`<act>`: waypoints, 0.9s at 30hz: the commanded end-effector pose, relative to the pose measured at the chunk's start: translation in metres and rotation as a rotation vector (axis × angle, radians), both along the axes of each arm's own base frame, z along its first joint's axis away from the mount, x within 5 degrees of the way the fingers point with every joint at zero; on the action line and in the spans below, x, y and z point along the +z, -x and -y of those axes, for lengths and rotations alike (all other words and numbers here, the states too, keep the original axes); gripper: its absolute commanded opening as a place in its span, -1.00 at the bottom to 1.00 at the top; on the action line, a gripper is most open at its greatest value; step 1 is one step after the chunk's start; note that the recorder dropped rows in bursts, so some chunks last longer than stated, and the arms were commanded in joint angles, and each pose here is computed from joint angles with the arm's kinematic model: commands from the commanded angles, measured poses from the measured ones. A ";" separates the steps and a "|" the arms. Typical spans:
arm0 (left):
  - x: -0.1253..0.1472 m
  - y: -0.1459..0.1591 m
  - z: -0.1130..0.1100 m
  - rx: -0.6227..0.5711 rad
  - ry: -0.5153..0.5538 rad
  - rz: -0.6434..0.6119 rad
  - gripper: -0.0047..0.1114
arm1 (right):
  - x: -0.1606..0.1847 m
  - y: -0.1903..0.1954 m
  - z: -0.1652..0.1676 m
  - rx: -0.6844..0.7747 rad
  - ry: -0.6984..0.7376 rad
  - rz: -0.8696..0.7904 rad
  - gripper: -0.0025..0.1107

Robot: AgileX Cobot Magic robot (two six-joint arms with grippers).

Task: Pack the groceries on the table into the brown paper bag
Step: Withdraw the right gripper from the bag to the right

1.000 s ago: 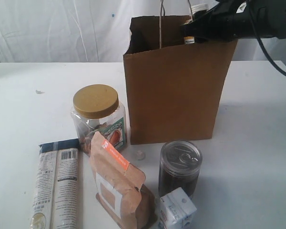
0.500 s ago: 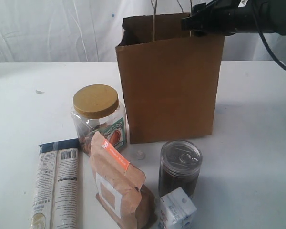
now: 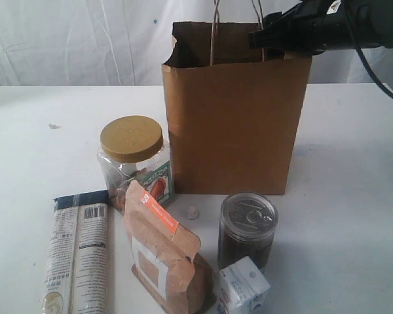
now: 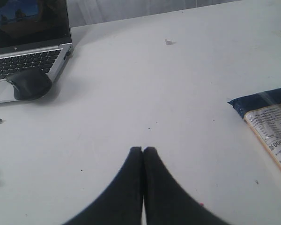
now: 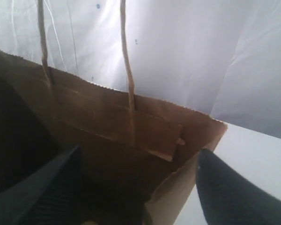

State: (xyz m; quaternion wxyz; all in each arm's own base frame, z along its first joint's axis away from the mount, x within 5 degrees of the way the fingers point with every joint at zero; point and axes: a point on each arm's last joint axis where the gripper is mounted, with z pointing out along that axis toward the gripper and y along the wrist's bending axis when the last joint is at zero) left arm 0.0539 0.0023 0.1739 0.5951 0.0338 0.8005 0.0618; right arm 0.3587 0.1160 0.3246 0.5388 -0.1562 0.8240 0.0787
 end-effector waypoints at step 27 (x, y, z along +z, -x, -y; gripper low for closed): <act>-0.001 0.000 0.001 -0.007 0.005 0.003 -0.92 | 0.082 0.131 0.041 0.026 0.025 0.012 -0.96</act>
